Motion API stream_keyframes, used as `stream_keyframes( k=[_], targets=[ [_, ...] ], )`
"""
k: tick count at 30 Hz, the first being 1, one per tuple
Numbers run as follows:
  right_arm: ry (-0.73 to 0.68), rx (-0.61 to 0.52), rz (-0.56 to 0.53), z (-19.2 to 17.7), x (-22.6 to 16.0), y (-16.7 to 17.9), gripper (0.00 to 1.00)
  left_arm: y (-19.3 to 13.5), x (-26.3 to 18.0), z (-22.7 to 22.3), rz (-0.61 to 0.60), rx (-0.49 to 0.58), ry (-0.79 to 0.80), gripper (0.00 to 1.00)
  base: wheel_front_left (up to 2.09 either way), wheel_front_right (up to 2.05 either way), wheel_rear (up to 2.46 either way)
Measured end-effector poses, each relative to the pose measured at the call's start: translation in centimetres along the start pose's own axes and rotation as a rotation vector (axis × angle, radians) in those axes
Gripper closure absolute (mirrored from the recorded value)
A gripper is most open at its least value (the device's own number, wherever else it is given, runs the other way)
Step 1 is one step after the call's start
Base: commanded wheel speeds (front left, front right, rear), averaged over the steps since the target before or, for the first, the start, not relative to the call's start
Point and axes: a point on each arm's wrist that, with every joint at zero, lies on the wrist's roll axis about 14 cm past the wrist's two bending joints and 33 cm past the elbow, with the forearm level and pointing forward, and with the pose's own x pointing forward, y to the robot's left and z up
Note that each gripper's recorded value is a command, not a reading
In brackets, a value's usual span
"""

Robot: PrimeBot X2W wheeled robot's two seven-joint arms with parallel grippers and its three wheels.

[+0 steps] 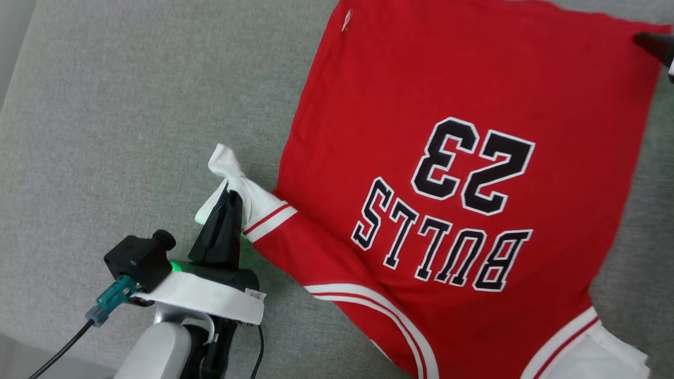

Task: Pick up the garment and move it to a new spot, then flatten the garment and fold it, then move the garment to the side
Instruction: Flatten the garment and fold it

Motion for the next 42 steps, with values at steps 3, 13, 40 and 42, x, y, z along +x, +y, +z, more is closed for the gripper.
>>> stream_keyframes(
  k=[3,13,40,42],
  targets=[
    [0.055,0.009,0.018,-0.9,2.2,0.8,0.0,0.6,0.6,-0.7,0.017,0.004,0.01,1.0,0.0,0.0,0.0],
    [0.162,0.009,0.009,-2.1,4.2,1.0,1.0,1.5,1.0,-1.9,0.036,0.003,0.033,1.0,0.0,0.0,0.0],
    [0.068,-0.252,-0.223,-9.1,-17.0,-7.6,1.0,1.3,-7.6,-0.5,0.077,-0.04,0.05,1.0,0.0,0.0,0.0],
    [0.11,-0.225,-0.244,-12.7,-19.1,-9.1,1.0,0.7,-8.1,-0.5,0.06,-0.039,0.056,1.0,0.0,0.0,0.0]
  ],
)
